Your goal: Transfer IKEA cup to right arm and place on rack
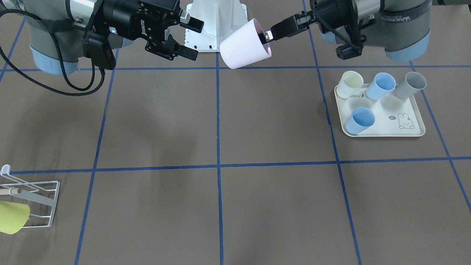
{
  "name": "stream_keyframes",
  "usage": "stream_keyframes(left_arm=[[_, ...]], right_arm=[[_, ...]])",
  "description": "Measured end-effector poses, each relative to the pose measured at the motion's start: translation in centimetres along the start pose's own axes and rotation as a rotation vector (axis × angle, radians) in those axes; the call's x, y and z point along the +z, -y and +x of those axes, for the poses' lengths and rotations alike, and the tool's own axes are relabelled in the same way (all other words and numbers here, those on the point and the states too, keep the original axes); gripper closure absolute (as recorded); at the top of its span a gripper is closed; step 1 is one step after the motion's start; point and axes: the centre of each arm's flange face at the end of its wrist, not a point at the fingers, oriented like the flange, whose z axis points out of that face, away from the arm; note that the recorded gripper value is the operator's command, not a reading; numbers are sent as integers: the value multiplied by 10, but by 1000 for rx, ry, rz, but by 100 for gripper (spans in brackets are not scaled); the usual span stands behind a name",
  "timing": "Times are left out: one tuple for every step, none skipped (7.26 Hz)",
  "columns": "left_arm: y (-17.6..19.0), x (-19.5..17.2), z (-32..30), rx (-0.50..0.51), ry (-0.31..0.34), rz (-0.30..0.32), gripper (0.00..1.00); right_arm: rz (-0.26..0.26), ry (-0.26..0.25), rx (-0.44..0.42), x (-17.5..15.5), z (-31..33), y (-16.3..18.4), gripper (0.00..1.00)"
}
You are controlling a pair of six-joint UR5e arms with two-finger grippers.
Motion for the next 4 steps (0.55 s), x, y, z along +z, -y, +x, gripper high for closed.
stream_keyframes(left_arm=[[-8, -4, 0, -54, -59, -51, 100], [-14, -4, 0, -91, -99, -90, 100], [-18, 0, -1, -109, -121, -114, 100], [-20, 2, -3, -117, -130, -125, 100]], right_arm=[[-14, 77, 9, 5, 10, -13, 1], [-35, 137, 12, 7, 19, -21, 1], [-57, 186, 20, 7, 23, -26, 1], [-69, 226, 39, 6, 22, -28, 1]])
